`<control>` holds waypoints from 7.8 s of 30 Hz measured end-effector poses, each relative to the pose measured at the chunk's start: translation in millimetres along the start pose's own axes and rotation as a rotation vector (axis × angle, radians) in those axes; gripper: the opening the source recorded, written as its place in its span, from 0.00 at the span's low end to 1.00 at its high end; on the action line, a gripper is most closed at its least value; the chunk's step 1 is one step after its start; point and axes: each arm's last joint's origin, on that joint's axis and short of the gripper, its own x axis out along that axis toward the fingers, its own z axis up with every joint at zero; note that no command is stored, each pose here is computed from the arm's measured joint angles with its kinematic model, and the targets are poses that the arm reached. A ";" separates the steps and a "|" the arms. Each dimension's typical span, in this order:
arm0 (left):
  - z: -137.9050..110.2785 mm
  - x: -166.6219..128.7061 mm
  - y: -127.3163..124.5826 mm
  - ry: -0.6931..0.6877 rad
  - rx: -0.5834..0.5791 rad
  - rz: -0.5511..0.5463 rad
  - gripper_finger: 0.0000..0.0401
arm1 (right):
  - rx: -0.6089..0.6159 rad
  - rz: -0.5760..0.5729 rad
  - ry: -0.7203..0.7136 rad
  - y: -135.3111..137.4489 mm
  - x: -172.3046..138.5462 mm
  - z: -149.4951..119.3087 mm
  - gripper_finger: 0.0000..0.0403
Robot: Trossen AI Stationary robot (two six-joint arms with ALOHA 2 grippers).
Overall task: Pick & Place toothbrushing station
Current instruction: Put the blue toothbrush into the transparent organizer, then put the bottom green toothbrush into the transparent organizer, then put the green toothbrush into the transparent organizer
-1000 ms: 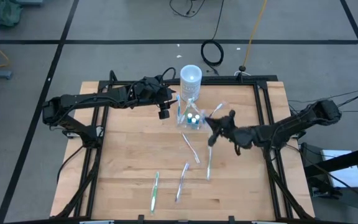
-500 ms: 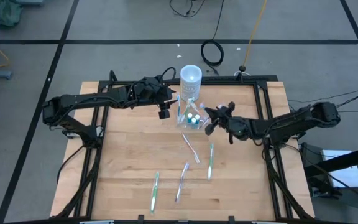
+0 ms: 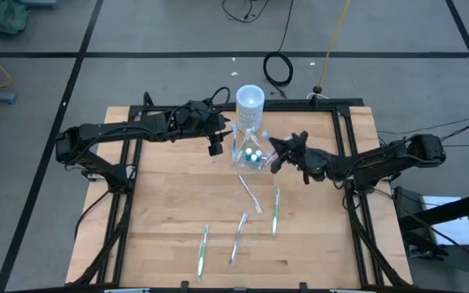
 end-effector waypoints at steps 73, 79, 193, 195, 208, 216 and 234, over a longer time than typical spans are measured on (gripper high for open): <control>-16.5 -6.4 -28.0 0.229 -0.128 -0.111 0.46 | 0.005 0.085 0.354 -8.2 -3.0 -32.7 0.13; -19.7 -14.7 -53.3 0.316 -0.101 -0.185 0.46 | 0.006 0.085 0.352 -8.2 -2.9 -32.6 0.22; -66.0 89.7 -97.2 -0.350 -0.475 0.405 0.03 | 0.096 0.423 0.330 -3.5 -18.1 -4.1 0.32; -71.4 94.4 -104.3 -0.324 -0.477 0.385 0.05 | 0.095 0.422 0.333 -3.6 -18.1 -4.4 0.32; -81.8 93.5 -120.3 -0.186 -0.385 0.469 0.06 | 0.094 0.408 0.369 -7.0 -20.3 -12.9 0.32; -87.9 96.0 -117.7 -0.098 -0.229 0.469 0.08 | 0.230 0.350 0.452 -20.9 -29.9 -42.3 0.32; -53.7 41.0 -99.6 -0.109 -0.218 0.320 0.48 | 0.464 0.422 0.423 -17.9 -83.0 -84.7 0.32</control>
